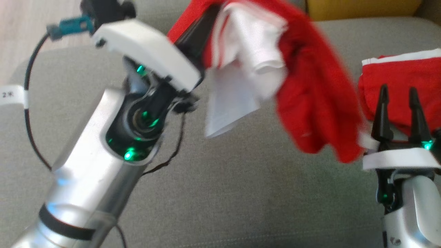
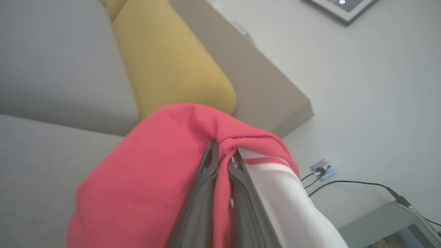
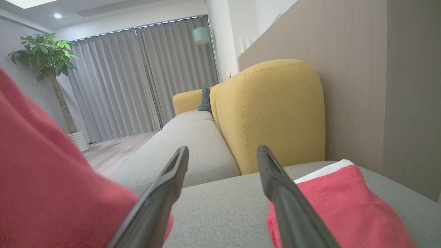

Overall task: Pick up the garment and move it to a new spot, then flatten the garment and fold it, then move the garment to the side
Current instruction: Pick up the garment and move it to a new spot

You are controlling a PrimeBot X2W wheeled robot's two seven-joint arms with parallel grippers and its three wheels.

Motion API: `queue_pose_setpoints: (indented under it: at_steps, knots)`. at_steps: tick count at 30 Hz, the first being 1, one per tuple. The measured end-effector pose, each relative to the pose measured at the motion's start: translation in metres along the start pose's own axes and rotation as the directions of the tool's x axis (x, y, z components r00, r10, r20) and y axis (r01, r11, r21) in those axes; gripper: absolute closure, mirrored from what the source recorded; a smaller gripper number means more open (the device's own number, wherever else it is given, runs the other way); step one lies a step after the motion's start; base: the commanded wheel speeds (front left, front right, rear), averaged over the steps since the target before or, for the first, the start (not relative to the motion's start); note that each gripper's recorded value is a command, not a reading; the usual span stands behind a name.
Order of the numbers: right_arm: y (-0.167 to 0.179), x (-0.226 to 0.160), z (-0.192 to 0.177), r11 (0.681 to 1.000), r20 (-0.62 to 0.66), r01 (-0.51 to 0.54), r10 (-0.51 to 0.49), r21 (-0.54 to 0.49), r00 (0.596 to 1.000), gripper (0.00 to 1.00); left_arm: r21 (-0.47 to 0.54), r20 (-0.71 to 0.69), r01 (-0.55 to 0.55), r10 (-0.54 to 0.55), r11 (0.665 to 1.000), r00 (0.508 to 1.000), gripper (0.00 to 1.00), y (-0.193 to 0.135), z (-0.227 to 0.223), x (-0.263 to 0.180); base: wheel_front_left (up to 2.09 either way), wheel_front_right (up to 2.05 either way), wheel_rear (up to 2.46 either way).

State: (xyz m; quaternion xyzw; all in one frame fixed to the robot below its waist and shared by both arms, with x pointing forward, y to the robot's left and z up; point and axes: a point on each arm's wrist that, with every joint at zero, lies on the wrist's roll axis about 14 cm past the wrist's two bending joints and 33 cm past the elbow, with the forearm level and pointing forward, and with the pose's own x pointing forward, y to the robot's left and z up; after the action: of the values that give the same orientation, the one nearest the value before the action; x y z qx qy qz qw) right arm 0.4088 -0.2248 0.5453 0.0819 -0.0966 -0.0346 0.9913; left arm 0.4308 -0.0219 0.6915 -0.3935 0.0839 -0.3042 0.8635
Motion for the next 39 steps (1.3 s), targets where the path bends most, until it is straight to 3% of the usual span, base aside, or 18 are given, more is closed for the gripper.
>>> queue_pose_setpoints:
  at_steps: [2,5,10,13,15,18,19,20,21,24,28,36,39]
  knots:
    - [0.002,0.004,-0.004,1.000,-0.007,-0.006,0.006,-0.002,1.000,0.00,-0.005,-0.054,-0.108,0.107,0.994,0.993,1.00,0.043,-0.014,0.000,0.00,0.00,0.00]
    - [0.009,0.012,-0.012,1.000,-0.025,-0.028,0.028,-0.010,0.999,0.00,0.022,-0.128,-0.279,0.279,0.960,0.952,1.00,0.116,-0.035,-0.007,0.00,0.00,0.00]
    - [0.021,0.030,-0.020,0.997,-0.036,-0.070,0.069,-0.016,0.997,0.00,0.084,-0.199,-0.507,0.513,0.858,0.835,1.00,0.225,-0.056,-0.027,0.00,0.00,0.00]
    - [0.025,0.038,-0.028,0.996,-0.053,-0.084,0.082,-0.022,0.995,0.00,0.106,-0.213,-0.595,0.603,0.796,0.769,1.00,0.272,-0.061,-0.036,0.00,0.00,0.00]
    - [0.025,0.040,-0.036,0.996,-0.072,-0.089,0.086,-0.026,0.994,0.00,0.106,-0.210,-0.623,0.630,0.775,0.748,1.00,0.293,-0.058,-0.033,0.00,0.00,0.00]
    - [0.023,0.041,-0.048,0.995,-0.104,-0.090,0.086,-0.032,0.991,0.00,0.128,-0.224,-0.620,0.632,0.774,0.742,1.00,0.309,-0.057,-0.021,0.00,0.00,0.00]
    - [0.023,0.040,-0.053,0.995,-0.117,-0.091,0.086,-0.034,0.989,0.00,0.147,-0.234,-0.618,0.634,0.772,0.737,0.70,0.314,-0.060,-0.018,0.00,0.00,0.00]
    - [0.023,0.040,-0.058,0.995,-0.130,-0.091,0.086,-0.035,0.988,0.00,0.176,-0.240,-0.617,0.641,0.767,0.729,0.25,0.320,-0.062,-0.016,0.00,0.00,0.00]
    - [0.022,0.040,-0.062,0.995,-0.140,-0.090,0.084,-0.036,0.987,0.00,0.201,-0.236,-0.618,0.650,0.760,0.723,0.00,0.326,-0.063,-0.015,0.00,0.00,0.00]
    - [0.025,0.045,-0.068,0.994,-0.152,-0.104,0.097,-0.036,0.984,0.00,0.273,-0.169,-0.634,0.685,0.724,0.709,0.00,0.344,-0.050,-0.016,0.00,0.00,0.00]
    - [0.040,0.052,-0.070,0.990,-0.149,-0.140,0.135,-0.025,0.980,0.00,0.332,-0.008,-0.640,0.681,0.693,0.732,0.00,0.347,-0.007,-0.014,0.00,0.00,0.00]
    - [0.063,0.051,-0.070,0.981,-0.150,-0.196,0.193,-0.008,0.970,0.00,0.372,0.218,-0.609,0.571,0.701,0.791,0.00,0.318,0.056,-0.022,0.00,0.00,0.00]
    - [0.076,0.051,-0.065,0.974,-0.140,-0.226,0.223,-0.003,0.965,0.00,0.377,0.275,-0.565,0.494,0.734,0.825,0.00,0.296,0.073,-0.029,0.00,0.00,0.00]
